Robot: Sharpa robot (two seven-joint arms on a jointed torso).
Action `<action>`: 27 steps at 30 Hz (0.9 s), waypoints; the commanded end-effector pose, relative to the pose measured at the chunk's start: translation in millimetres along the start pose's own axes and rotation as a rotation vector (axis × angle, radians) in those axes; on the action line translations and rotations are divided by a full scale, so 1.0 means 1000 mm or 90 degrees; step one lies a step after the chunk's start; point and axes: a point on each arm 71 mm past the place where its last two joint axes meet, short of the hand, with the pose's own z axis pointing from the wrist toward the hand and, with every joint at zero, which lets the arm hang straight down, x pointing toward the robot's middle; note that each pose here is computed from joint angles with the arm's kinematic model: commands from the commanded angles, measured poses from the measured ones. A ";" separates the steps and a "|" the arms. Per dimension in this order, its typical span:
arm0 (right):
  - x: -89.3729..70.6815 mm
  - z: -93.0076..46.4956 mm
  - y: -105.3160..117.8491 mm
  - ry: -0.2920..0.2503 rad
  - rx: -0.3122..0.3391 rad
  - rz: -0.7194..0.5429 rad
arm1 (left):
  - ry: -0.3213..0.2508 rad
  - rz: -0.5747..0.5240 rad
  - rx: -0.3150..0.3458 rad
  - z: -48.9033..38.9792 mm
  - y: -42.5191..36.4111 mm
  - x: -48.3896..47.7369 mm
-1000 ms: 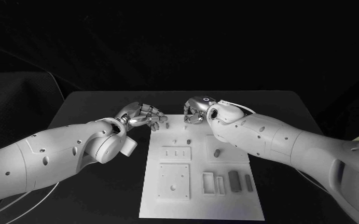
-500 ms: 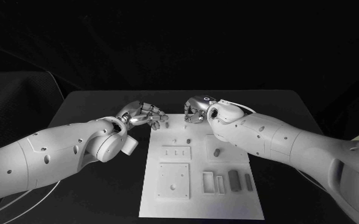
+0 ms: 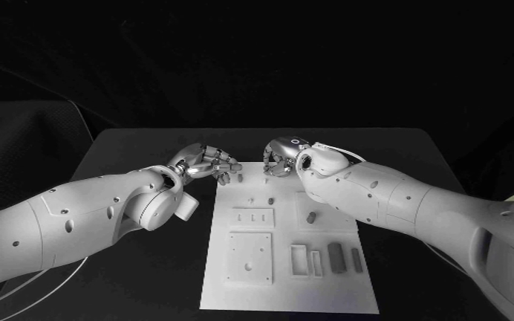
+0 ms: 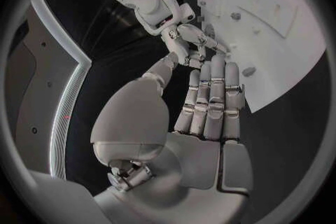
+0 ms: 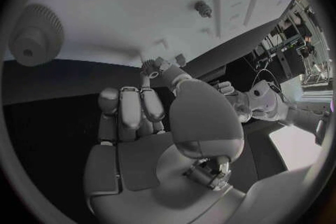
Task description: Assemble the parts on the task board
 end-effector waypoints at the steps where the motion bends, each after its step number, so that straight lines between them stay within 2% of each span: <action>1: 0.002 0.000 0.000 0.009 -0.001 -0.009 | 0.000 -0.002 0.006 0.0006 -0.0021 0.0010; 27: 0.006 0.000 0.000 0.010 0.003 -0.018 | -0.001 -0.001 0.005 0.0008 -0.0023 0.0007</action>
